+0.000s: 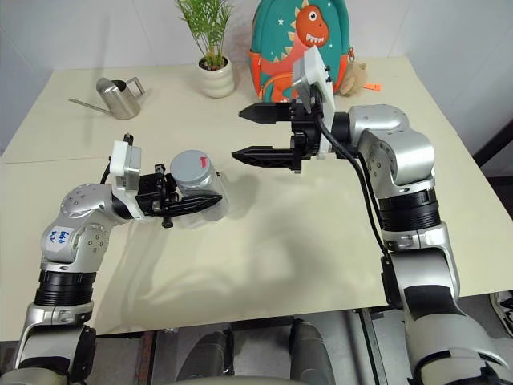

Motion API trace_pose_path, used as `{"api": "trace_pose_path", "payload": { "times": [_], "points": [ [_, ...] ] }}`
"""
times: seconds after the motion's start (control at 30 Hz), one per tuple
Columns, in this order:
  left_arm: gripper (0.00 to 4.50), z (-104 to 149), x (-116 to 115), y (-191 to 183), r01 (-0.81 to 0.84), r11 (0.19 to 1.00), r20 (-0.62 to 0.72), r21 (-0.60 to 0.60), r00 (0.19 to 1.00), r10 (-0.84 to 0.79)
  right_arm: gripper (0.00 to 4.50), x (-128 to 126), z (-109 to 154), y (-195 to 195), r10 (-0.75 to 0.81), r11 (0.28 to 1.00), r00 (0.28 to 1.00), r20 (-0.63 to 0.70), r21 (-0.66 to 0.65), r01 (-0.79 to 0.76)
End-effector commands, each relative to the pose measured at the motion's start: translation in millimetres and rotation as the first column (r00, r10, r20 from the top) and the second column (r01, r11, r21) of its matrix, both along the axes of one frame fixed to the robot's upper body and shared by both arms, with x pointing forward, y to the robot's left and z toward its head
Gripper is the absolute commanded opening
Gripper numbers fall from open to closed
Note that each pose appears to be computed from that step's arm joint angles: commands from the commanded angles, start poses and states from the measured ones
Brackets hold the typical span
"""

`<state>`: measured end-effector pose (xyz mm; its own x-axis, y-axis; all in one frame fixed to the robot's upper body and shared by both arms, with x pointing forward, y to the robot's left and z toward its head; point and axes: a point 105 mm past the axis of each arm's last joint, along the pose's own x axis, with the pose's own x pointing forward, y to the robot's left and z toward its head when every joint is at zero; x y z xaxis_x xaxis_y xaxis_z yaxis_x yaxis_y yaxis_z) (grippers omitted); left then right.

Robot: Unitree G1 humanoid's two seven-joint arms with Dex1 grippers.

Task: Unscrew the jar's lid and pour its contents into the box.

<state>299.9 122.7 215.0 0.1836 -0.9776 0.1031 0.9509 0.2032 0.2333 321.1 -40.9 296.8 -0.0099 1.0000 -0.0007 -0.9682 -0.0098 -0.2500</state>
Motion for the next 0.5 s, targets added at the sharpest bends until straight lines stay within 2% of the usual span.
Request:
{"api": "trace_pose_path", "payload": {
  "times": [0.03,0.2,0.5],
  "points": [
    [1.92,8.4,-2.3,-2.9,0.012,1.0,0.051,-0.003,0.999,-0.012,4.49,-20.5,11.4,19.1,0.083,0.996,0.996,0.04,0.016,-0.084],
    [1.92,6.9,-1.5,-6.3,0.011,1.0,0.048,-0.007,0.999,-0.011,4.49,-22.3,4.2,51.1,0.067,0.998,0.994,0.09,0.006,-0.068],
    [1.92,6.2,-1.6,-9.3,0.015,1.0,0.042,-0.009,0.999,-0.014,4.49,-17.6,-1.4,71.4,0.05,0.999,0.994,0.093,-0.012,-0.049]
  ]
}}
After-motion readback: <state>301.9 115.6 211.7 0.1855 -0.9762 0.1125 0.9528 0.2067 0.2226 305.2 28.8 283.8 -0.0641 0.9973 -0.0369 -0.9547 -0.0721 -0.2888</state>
